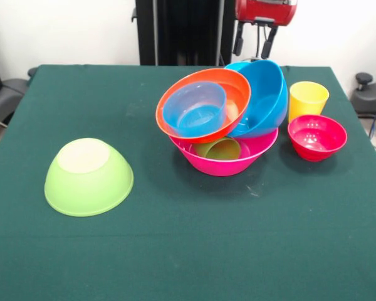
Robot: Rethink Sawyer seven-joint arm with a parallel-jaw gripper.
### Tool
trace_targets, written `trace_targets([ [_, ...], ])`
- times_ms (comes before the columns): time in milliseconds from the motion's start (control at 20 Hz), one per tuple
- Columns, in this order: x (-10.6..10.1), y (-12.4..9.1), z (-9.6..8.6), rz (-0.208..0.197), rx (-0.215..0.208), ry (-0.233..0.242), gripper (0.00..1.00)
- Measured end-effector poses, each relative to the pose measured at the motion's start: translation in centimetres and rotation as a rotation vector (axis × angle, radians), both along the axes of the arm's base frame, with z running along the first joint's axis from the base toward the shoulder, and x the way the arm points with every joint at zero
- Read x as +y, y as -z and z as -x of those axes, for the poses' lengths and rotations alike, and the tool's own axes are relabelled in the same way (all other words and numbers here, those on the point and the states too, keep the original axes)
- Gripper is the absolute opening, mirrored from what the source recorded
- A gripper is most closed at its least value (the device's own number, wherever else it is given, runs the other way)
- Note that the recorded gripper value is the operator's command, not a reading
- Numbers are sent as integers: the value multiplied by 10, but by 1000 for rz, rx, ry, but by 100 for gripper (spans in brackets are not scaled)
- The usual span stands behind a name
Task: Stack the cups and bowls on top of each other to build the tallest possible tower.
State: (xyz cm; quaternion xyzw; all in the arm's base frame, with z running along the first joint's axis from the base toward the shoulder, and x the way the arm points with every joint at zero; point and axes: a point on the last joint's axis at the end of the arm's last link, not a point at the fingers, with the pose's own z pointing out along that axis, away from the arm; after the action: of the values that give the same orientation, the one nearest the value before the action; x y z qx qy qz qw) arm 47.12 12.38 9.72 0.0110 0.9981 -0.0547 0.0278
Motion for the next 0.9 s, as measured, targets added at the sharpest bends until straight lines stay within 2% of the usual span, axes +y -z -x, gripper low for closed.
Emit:
trace_targets([
  [50, -1, 0, 0, 7, 0, -1, 100],
  [100, -1, 2, 5, 45, 5, -16, 100],
  [200, 3, 3, 14, 98, 17, -43, 100],
  [300, 8, 5, 20, 135, 27, -64, 100],
  [550, 7, 17, 29, 189, 52, -85, 100],
  [750, -7, 35, 35, 221, 91, -78, 100],
  [900, -23, 56, 40, 247, 122, -69, 100],
])
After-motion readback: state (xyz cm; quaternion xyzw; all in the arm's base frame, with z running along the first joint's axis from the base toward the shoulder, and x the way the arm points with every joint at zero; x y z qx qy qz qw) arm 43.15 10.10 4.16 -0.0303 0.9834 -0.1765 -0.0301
